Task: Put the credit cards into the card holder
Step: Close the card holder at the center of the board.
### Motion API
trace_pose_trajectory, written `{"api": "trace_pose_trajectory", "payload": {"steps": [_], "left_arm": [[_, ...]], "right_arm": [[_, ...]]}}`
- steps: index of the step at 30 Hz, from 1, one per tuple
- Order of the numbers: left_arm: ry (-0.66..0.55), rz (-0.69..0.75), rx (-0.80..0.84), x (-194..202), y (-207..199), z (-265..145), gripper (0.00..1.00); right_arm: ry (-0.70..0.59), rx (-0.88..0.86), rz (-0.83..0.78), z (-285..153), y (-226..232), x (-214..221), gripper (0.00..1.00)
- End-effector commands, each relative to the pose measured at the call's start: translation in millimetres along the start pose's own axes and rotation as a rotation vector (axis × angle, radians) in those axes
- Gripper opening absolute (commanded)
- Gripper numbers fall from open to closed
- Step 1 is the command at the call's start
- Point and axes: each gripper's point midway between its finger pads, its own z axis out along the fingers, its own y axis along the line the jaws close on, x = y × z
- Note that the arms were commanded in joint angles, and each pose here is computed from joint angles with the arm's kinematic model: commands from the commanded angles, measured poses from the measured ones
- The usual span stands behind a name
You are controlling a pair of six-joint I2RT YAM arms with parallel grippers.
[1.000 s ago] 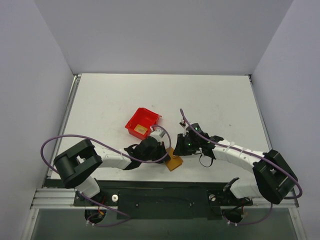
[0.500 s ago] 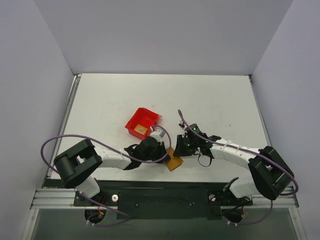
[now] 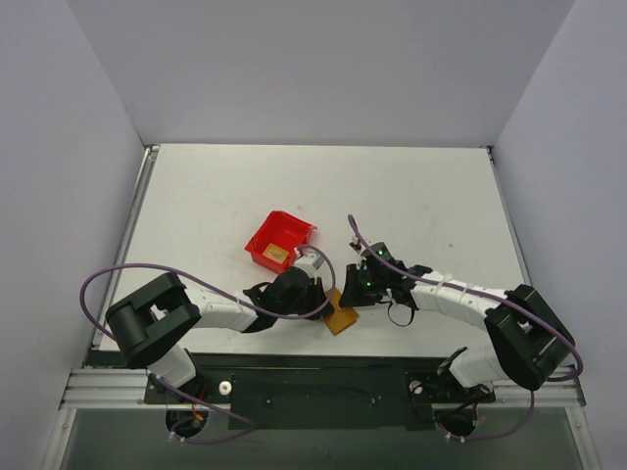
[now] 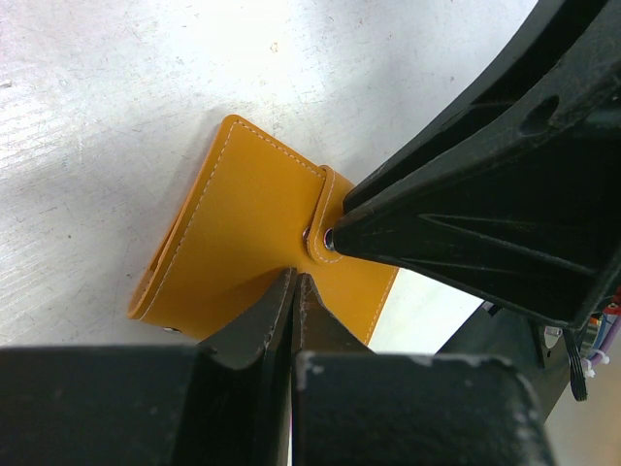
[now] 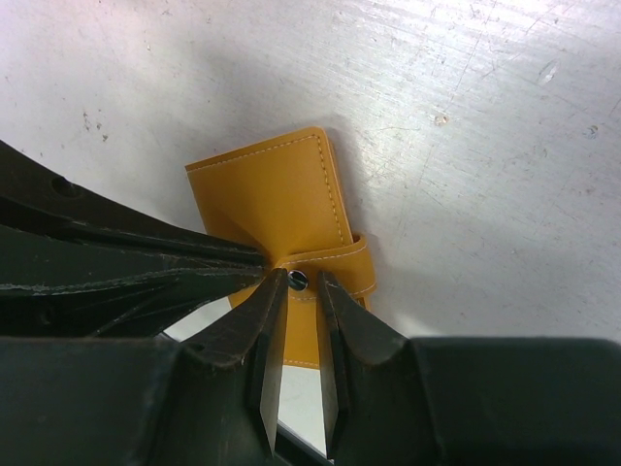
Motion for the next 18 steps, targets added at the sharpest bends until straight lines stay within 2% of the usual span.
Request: {"api": "trace_pose_trajectory", "payload": {"steps": [1, 18], "left_arm": [[0.090, 0.005, -0.091, 26.1, 26.3, 1.5, 0.02], [0.092, 0.005, -0.091, 27.3, 27.2, 1.7, 0.02]], "right_arm": [[-0.009, -0.028, -0.016, 0.4, 8.6, -5.6, 0.15], [0.029, -0.014, -0.025, 7.1, 7.3, 1.4, 0.14]]}}
